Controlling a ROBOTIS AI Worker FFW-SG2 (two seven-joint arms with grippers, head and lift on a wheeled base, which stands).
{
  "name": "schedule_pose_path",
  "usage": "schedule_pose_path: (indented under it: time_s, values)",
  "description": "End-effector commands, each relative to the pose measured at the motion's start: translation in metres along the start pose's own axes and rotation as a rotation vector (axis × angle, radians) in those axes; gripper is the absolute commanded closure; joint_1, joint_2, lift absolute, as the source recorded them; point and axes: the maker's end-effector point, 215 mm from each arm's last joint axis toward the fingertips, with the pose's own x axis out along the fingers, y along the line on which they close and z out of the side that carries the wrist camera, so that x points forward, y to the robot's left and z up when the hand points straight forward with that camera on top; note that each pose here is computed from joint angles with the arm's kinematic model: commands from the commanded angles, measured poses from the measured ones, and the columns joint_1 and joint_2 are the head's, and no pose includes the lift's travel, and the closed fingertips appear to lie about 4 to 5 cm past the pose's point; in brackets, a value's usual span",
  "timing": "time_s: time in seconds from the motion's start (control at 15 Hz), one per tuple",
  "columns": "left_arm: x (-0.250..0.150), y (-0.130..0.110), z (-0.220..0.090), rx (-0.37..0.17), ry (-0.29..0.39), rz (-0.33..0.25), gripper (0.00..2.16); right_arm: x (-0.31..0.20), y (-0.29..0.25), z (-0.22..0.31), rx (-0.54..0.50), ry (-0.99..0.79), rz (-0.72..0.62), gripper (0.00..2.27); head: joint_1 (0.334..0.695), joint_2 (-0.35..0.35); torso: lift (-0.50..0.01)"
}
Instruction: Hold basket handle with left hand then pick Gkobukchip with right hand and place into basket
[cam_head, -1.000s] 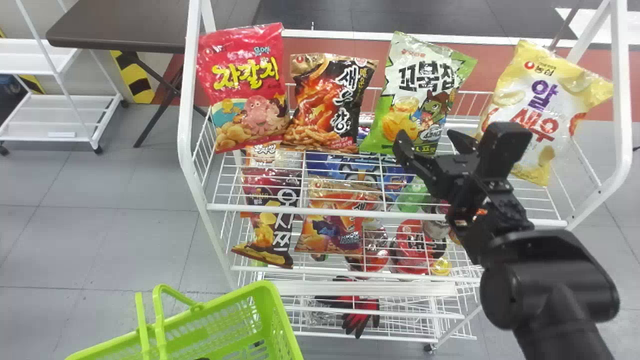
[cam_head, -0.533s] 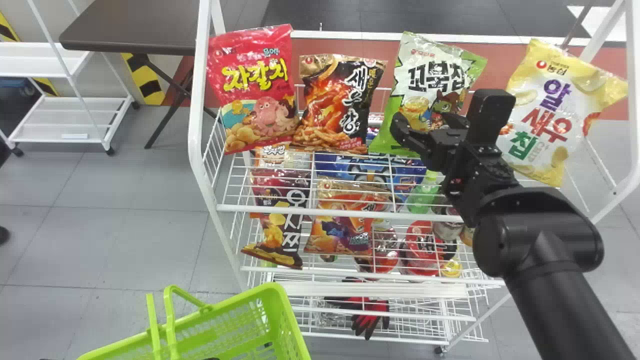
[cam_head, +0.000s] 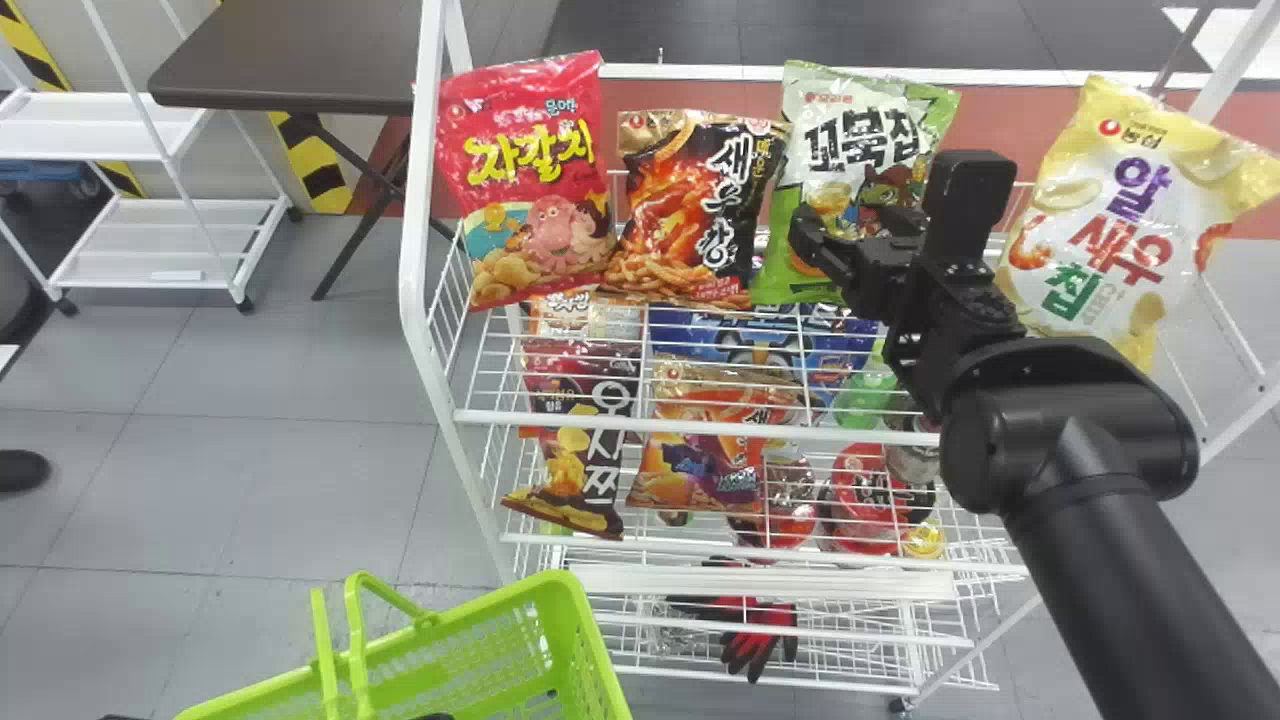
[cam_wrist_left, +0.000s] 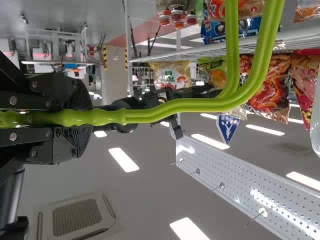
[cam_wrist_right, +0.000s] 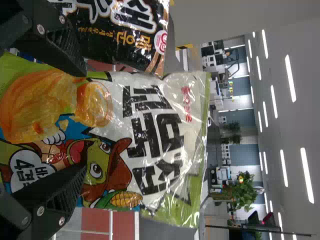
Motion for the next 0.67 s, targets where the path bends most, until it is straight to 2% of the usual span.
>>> schedule_pose_path:
  time_s: [0.0, 0.27, 0.6]
  values:
    - [0.000, 0.000, 0.001, -0.001, 0.000, 0.000, 2.15, 0.001, -0.005, -0.012, -0.003, 0.052, -0.025, 1.53, 0.695, 0.028, 0.000]
    - [0.000, 0.001, 0.001, 0.001, 0.000, 0.002, 2.15, 0.002, -0.012, -0.023, -0.014, 0.103, -0.043, 2.19, 0.695, 0.016, 0.000]
    - [0.000, 0.000, -0.001, -0.016, 0.005, 0.001, 2.15, -0.011, -0.019, -0.021, -0.020, 0.094, -0.067, 2.25, 0.695, 0.006, 0.000]
